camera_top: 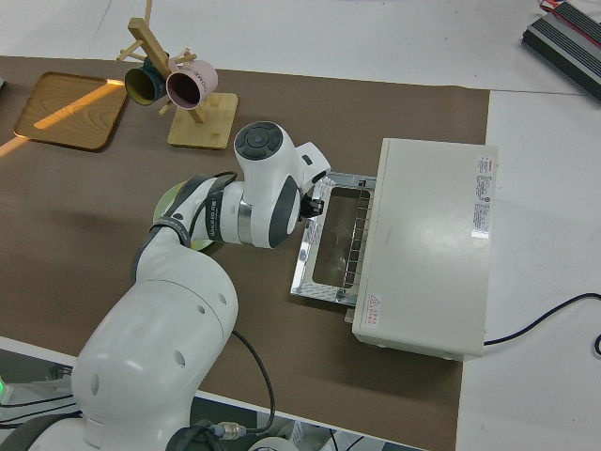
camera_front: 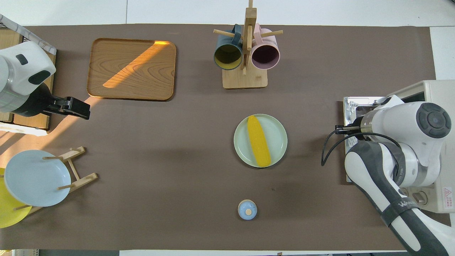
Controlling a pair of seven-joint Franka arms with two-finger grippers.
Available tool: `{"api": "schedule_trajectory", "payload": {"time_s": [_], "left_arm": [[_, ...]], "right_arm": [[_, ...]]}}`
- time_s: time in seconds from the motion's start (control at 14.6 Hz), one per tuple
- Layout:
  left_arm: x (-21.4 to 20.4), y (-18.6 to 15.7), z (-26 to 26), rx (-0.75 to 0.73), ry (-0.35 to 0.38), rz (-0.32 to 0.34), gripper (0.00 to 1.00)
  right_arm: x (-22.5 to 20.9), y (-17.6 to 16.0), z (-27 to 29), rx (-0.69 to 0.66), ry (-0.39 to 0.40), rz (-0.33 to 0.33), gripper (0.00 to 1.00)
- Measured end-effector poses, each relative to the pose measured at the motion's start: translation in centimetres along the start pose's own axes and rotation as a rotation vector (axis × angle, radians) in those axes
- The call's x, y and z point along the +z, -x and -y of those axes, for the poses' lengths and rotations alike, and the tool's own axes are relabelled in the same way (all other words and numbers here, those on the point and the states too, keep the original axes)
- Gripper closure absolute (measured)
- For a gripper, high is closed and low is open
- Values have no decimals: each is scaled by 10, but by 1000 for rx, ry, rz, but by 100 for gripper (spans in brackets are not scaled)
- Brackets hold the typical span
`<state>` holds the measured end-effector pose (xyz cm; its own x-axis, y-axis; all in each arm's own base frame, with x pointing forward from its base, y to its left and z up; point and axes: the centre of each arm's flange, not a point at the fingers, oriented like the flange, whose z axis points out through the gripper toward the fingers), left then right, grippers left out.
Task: Put corn in oven
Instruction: 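Pull the toaster oven door open with the right gripper, then grasp the edge of the green plate with the right gripper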
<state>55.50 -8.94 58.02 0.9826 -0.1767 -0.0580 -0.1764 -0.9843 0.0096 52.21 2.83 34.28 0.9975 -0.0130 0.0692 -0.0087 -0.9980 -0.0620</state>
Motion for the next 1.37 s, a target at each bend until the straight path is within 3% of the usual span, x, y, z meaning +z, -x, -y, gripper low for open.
{"api": "schedule_trajectory", "payload": {"time_s": [0.21, 0.41, 0.55, 0.68, 0.75, 1.16, 1.37], "left_arm": [[-29, 2, -1, 1, 0, -11, 0], [-32, 2, -1, 1, 0, -8, 0], [-30, 1, -1, 2, 0, -4, 0], [-29, 0, -1, 3, 0, -2, 0], [-29, 1, -1, 3, 0, -2, 0], [-27, 1, -1, 3, 0, 1, 0], [-27, 1, -1, 2, 0, 1, 0]], "right_arm": [[-6, -3, 41, 31, -24, -22, 99], [-22, -7, 108, 133, -46, -42, 99], [-30, -6, 154, 128, -58, -55, 84], [-29, -4, 173, 108, -59, -51, 62], [-28, -1, 181, 95, -58, -47, 57], [7, 29, 317, 101, -48, -20, 60], [47, 29, 349, 77, -23, -34, 61]]}}
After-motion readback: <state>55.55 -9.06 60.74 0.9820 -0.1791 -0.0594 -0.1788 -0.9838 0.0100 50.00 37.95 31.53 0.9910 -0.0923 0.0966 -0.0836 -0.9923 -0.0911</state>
